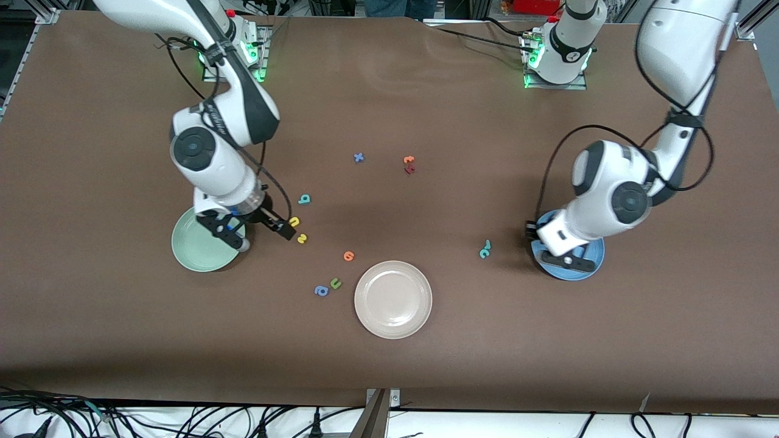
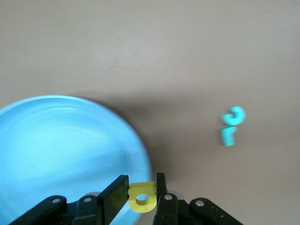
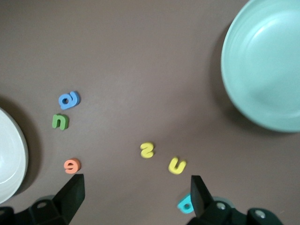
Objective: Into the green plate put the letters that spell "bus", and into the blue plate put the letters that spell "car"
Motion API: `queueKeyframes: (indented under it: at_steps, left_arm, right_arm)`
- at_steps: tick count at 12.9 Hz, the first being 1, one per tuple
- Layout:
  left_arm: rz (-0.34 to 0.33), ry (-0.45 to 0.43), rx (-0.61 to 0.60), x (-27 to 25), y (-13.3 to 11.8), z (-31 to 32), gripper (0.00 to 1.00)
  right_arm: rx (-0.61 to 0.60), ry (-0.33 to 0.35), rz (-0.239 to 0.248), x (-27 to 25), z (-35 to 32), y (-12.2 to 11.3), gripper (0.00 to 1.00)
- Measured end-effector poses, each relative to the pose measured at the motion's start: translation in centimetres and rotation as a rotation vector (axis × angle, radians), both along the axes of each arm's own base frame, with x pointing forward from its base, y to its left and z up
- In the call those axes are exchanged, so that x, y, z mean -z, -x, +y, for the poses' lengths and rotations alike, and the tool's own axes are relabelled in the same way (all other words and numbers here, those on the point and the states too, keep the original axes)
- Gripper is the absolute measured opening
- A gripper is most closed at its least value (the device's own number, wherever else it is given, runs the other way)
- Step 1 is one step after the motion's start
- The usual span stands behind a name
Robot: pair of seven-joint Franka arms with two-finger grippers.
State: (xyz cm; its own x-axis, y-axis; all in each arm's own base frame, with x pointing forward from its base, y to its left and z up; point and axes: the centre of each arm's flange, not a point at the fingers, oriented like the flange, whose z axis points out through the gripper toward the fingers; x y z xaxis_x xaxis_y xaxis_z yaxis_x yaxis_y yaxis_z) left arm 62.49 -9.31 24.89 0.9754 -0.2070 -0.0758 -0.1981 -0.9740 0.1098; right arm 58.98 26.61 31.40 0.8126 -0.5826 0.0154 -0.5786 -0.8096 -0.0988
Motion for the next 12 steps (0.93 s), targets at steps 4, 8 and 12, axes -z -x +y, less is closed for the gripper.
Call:
queueKeyframes:
  at_steps: [4,8,12]
  left_arm:
    - [0.011,-0.029,0.051,1.4,0.0,1.9,0.58]
    - [0.014,-0.029,0.087,1.4,1.1,-5.0,0.99]
    - [-0.061,-0.002,0.092,3.3,3.0,-14.3,0.91]
  right_arm:
    - [-0.057,0.052,0.012,4.3,1.7,0.7,1.00]
    - [-0.071,0.050,0.028,8.3,2.1,0.9,0.70]
    - [-0.070,0.039,0.019,9.3,2.2,0.8,0.66]
